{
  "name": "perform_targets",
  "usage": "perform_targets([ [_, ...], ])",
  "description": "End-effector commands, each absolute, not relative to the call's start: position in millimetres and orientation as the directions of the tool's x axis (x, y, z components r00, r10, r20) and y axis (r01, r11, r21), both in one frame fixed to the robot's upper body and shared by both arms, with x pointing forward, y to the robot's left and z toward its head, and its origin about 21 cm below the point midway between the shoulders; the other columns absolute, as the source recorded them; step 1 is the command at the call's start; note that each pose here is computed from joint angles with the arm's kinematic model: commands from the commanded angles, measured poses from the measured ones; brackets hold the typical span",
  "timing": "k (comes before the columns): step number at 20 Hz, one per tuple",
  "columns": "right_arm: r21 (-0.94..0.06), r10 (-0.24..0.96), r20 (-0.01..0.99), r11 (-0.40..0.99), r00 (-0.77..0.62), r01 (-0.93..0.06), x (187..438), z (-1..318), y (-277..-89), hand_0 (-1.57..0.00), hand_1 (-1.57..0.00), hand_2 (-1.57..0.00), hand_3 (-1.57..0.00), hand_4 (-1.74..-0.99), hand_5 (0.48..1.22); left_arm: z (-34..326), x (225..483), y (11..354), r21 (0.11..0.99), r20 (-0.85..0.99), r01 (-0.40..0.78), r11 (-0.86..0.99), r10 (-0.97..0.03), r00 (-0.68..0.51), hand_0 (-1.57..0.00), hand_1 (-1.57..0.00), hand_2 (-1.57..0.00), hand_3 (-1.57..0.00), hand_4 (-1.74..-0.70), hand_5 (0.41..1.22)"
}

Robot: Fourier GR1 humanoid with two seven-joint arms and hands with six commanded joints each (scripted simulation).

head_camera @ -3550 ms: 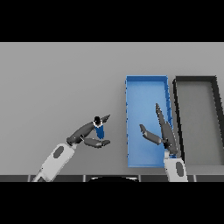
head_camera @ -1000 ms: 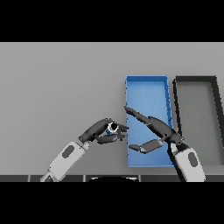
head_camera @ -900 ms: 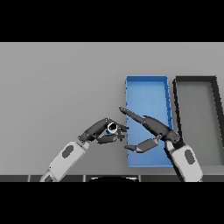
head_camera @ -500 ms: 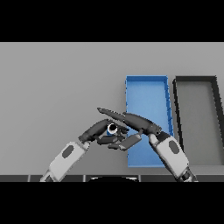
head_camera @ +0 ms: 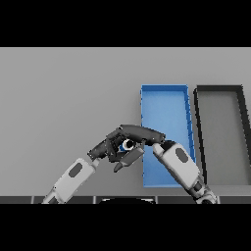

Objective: Pick up the blue pipe and place it into the blue bin.

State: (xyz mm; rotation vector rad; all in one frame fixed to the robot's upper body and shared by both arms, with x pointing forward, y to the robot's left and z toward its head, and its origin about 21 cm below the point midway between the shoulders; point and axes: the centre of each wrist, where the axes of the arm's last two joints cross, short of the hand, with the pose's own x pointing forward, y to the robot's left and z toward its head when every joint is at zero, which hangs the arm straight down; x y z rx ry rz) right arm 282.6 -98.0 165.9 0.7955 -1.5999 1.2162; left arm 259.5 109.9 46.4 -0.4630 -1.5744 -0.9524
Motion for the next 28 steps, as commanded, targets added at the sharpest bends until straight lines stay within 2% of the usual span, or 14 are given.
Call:
perform_targets([
  [1,-0.318,0.035,0.946,0.287,-0.321,-0.904,283.7,164.7,-97.3,-1.13,-1.12,-1.14,-0.96,-1.562,0.666,46.1,258.6,106.7,0.297,0.955,0.742,0.601,-0.187,-0.231,-1.06,-1.02,-0.97,-0.94,-1.61,1.221],
  [2,-0.288,0.012,0.955,0.282,-0.297,-0.915,282.3,160.8,-95.9,-1.22,-1.21,-1.23,-1.08,-1.526,0.728,45.7,258.0,109.2,0.278,0.961,0.744,0.608,-0.164,-0.225,-1.16,-1.13,-1.05,-1.07,-1.63,1.221],
  [4,-0.259,0.022,0.964,0.288,-0.264,-0.922,282.6,153.9,-98.5,-1.35,-1.34,-1.35,-1.26,-1.469,0.905,46.1,258.7,105.0,0.214,0.972,0.743,0.634,-0.061,-0.227,-1.31,-1.29,-1.19,-1.25,-1.67,1.221],
  [6,-0.321,0.004,0.943,0.291,-0.334,-0.901,283.0,153.2,-94.0,-1.43,-1.42,-1.43,-1.37,-1.441,1.019,46.9,258.1,107.6,0.19,0.974,0.749,0.635,-0.027,-0.224,-1.4,-1.39,-1.31,-1.36,-1.7,1.221],
  [9,-0.374,0.01,0.922,0.278,-0.387,-0.885,279.8,154.0,-97.5,-1.5,-1.5,-1.5,-1.47,-1.465,1.118,46.5,256.3,110.7,0.175,0.978,0.753,0.635,-0.025,-0.207,-1.49,-1.48,-1.39,-1.46,-1.72,1.221],
  [11,-0.355,-0.011,0.927,0.295,-0.375,-0.887,277.6,155.1,-91.9,-1.52,-1.52,-1.53,-1.51,-1.475,1.155,48.5,258.3,110.5,0.167,0.977,0.747,0.644,-0.005,-0.215,-1.52,-1.51,-1.39,-1.5,-1.73,1.221],
  [12,-0.342,-0.011,0.932,0.309,-0.362,-0.887,278.6,155.8,-93.9,-1.53,-1.53,-1.53,-1.52,-1.48,1.168,46.9,257.5,112.9,0.195,0.969,0.74,0.644,-0.011,-0.246,-1.43,-1.35,-1.22,-1.33,-1.65,1.221],
  [13,-0.313,-0.022,0.941,0.315,-0.337,-0.896,278.8,152.6,-93.6,-1.54,-1.54,-1.54,-1.53,-1.483,1.179,46.0,258.2,117.0,0.24,0.959,0.74,0.629,-0.037,-0.28,-1.16,-1.08,-0.98,-1.07,-1.54,1.221],
  [15,-0.311,-0.001,0.945,0.313,-0.327,-0.898,277.7,154.0,-96.1,-1.55,-1.55,-1.55,-1.54,-1.488,1.194,49.2,263.6,118.1,0.331,0.937,0.76,0.56,-0.103,-0.333,-0.74,-0.69,-0.62,-0.68,-1.31,1.221],
  [17,-0.322,0.021,0.943,0.299,-0.331,-0.898,276.5,157.2,-96.7,-1.56,-1.56,-1.56,-1.55,-1.491,1.204,48.1,264.2,120.6,0.375,0.922,0.761,0.529,-0.129,-0.364,-0.47,-0.44,-0.4,-0.44,-1.14,1.187],
  [18,-0.323,0.018,0.943,0.29,-0.332,-0.901,276.1,155.7,-99.0,-1.56,-1.56,-1.56,-1.56,-1.492,1.207,45.4,262.4,119.8,0.384,0.918,0.756,0.53,-0.136,-0.372,-0.38,-0.35,-0.32,-0.35,-1.09,1.113],
  [22,-0.33,-0.045,0.932,0.302,-0.359,-0.894,273.7,157.7,-94.9,-1.57,-1.57,-1.57,-1.57,-1.496,1.215,44.9,268.1,124.3,0.41,0.912,0.731,0.545,-0.235,-0.337,-0.15,-0.14,-0.13,-0.14,-0.94,0.785],
  [25,-0.349,-0.024,0.927,0.308,-0.374,-0.885,278.1,160.5,-95.9,-1.57,-1.57,-1.57,-1.57,-1.495,1.218,45.9,265.3,123.3,0.412,0.911,0.728,0.549,-0.247,-0.33,-0.08,-0.07,-0.07,-0.07,-0.89,0.664],
  [28,-0.341,-0.028,0.931,0.298,-0.365,-0.892,279.0,157.3,-95.8,-1.57,-1.57,-1.57,-1.57,-1.49,1.22,44.0,265.2,120.3,0.373,0.928,0.744,0.555,-0.235,-0.29,-0.04,-0.04,-0.03,-0.04,-0.89,0.599],
])
